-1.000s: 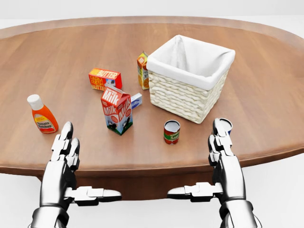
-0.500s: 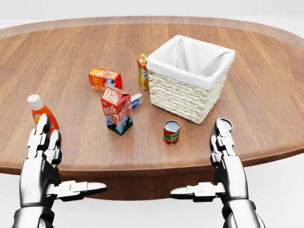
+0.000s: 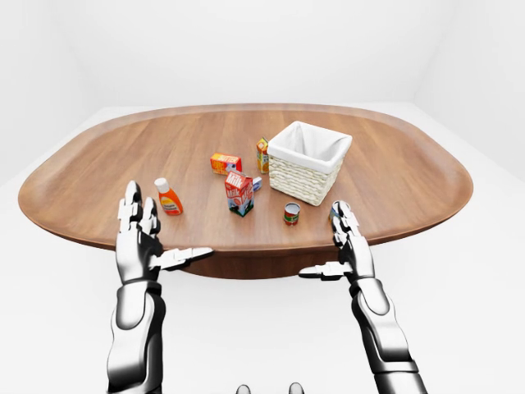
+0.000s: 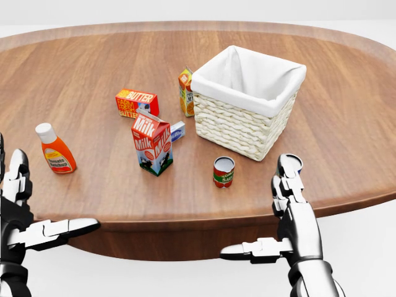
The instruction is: Pick up the alphabet soup, and put it in the basket.
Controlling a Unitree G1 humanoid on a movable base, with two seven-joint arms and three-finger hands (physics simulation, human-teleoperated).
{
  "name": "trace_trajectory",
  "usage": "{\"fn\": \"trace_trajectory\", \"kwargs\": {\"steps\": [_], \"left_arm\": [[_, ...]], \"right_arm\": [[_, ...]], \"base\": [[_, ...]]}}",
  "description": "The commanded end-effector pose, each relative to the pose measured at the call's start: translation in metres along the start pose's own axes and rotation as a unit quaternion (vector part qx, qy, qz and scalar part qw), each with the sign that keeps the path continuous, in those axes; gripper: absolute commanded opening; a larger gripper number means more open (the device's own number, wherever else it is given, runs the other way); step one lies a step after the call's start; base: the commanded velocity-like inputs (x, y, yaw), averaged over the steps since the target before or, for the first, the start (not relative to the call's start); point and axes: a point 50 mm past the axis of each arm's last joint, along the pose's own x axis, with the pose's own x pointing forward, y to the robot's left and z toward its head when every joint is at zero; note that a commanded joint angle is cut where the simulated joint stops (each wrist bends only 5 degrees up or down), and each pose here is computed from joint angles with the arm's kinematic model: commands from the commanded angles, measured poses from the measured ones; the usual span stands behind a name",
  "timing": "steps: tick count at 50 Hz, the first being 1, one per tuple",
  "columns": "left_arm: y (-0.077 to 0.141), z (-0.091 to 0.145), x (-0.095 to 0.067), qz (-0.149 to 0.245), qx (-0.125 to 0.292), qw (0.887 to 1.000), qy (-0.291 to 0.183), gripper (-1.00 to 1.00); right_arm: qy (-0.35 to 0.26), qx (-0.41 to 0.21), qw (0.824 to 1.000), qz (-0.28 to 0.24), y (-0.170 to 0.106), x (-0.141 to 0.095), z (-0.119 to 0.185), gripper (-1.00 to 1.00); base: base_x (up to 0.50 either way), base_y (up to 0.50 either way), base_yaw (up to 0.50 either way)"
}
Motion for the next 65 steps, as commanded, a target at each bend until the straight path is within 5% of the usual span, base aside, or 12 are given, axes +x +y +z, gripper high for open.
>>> {"fn": "trace_trajectory", "kwargs": {"steps": [1,10,28,39,65], "left_arm": [[0.015,0.020,0.003,0.023,-0.006,0.999,-0.041,1.00],[0.035,0.044,0.010,0.055,-0.040,0.994,-0.090,1.00],[0.075,0.063,0.027,0.112,-0.051,0.985,-0.118,1.00],[0.094,0.083,0.036,0.137,-0.093,0.975,-0.149,1.00],[0.137,0.084,0.046,0.197,-0.143,0.962,-0.123,1.00]], "right_arm": [[-0.002,0.005,1.000,0.004,0.000,0.001,-0.002,1.00],[-0.011,0.003,1.000,-0.001,-0.002,0.001,0.000,1.00],[-0.007,0.004,1.000,-0.005,-0.002,0.000,0.000,1.00],[-0.013,0.005,1.000,0.002,-0.001,0.000,0.002,1.00],[-0.013,0.004,1.000,0.008,0.000,0.001,0.001,1.00]], "base": [[0.00,0.00,0.00],[0.00,0.00,0.00],[0.00,0.00,0.00],[0.00,0.00,0.00],[0.00,0.00,0.00]]}}
